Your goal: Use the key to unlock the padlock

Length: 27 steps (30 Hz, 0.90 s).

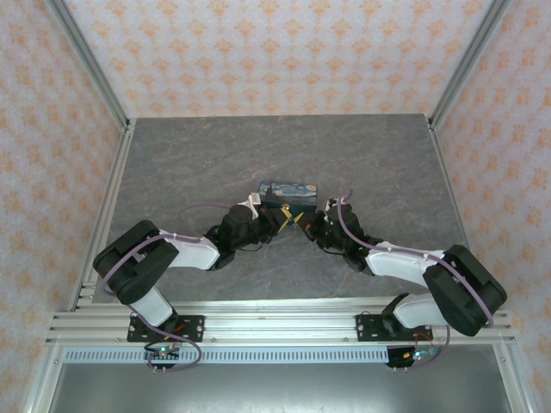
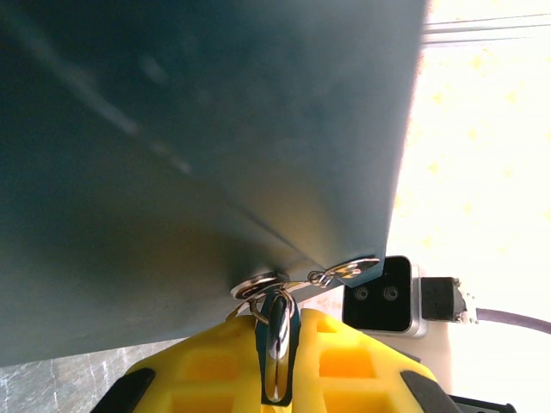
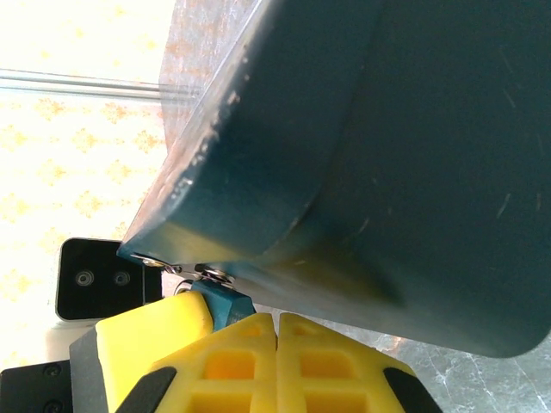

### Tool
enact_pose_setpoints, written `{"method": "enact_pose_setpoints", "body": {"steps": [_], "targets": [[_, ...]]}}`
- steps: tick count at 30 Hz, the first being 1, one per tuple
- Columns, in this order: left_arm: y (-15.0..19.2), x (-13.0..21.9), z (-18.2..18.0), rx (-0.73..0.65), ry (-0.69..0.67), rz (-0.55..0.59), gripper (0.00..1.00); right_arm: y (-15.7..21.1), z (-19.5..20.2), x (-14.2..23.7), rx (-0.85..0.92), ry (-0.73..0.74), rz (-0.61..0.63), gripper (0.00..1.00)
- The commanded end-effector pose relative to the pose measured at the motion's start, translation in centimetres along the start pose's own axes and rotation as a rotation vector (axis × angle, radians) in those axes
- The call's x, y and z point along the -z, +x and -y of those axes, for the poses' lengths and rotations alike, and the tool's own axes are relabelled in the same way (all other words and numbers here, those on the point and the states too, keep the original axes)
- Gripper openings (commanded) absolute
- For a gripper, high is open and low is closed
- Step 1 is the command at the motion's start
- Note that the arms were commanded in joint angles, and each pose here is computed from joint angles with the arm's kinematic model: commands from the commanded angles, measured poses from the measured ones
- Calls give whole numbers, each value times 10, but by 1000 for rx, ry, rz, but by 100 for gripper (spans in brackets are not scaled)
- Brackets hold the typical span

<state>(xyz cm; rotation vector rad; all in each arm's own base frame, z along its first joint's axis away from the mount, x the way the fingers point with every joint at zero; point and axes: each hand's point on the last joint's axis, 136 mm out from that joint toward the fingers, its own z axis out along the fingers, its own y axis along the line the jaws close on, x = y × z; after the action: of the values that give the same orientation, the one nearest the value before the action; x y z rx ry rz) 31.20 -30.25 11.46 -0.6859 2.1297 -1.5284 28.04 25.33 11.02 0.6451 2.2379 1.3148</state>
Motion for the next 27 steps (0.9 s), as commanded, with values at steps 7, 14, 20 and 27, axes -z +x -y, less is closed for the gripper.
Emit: {"method": "enact_pose_setpoints", "body": {"steps": [7, 14, 20, 27], "targets": [[-7, 3, 2, -9, -10, 48, 0, -3, -3, 10, 49, 23, 25, 0], [-10, 5, -5, 0, -40, 57, 0, 1, 16, 16, 72, 84, 16, 0], [-10, 4, -2, 6, -35, 54, 0, 1, 10, 17, 90, 77, 9, 0], [-11, 3, 3, 8, -23, 55, 0, 3, 4, 9, 89, 61, -14, 0]]}}
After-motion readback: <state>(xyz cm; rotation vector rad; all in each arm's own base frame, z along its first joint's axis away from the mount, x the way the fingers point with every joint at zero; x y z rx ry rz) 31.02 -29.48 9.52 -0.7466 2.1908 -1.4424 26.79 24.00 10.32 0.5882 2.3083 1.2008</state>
